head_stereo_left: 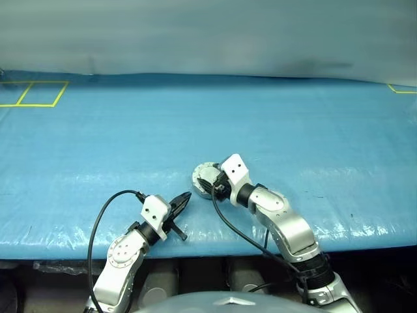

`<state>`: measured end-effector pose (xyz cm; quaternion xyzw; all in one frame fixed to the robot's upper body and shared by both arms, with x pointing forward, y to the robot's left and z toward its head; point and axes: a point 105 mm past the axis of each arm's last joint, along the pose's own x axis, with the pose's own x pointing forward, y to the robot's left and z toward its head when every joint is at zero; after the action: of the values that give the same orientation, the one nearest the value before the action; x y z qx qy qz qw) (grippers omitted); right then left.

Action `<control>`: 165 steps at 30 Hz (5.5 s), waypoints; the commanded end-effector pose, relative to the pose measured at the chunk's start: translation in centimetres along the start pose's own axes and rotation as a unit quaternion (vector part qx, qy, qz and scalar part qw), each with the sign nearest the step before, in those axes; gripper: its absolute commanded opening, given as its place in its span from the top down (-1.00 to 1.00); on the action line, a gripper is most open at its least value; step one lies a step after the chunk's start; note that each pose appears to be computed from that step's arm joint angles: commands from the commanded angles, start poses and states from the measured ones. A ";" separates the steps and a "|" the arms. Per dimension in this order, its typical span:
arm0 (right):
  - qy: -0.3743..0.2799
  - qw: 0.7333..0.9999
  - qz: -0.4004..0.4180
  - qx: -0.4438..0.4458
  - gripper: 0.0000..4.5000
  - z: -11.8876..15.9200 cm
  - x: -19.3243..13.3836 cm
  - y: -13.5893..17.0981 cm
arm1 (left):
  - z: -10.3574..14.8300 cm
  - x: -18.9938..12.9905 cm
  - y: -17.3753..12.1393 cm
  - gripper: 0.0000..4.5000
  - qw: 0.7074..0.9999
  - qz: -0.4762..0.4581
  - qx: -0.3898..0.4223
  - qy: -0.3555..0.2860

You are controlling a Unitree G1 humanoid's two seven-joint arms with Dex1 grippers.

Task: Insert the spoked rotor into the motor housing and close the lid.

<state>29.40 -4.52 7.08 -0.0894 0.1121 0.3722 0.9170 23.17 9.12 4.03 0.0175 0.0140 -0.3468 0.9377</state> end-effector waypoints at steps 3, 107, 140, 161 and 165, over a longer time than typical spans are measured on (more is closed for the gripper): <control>0.028 0.999 -0.011 -0.015 -0.35 -0.8 0.3 0.4 | 0.0 0.0 -0.3 1.00 1.000 -0.003 -0.001 -0.001; -0.107 0.751 0.032 0.651 -0.98 -0.7 -3.3 2.1 | 1.9 7.5 4.1 1.00 0.964 -0.151 -0.064 0.209; -0.107 0.716 0.028 0.689 0.44 -1.4 -4.1 2.1 | 7.2 7.8 6.0 1.00 0.990 -0.069 -0.110 0.057; -0.176 0.729 0.085 0.656 0.44 4.4 -1.2 -0.9 | 4.4 0.6 3.9 -0.32 0.816 0.055 -0.557 -0.143; -0.180 0.730 0.100 0.652 0.44 5.4 -0.6 -0.9 | 5.2 0.2 4.0 -0.91 0.768 0.042 -0.608 -0.195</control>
<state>30.31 -5.17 9.40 0.5990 0.2103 0.2528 0.7301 26.18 13.10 8.19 -0.5627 0.0717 -0.2137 0.7953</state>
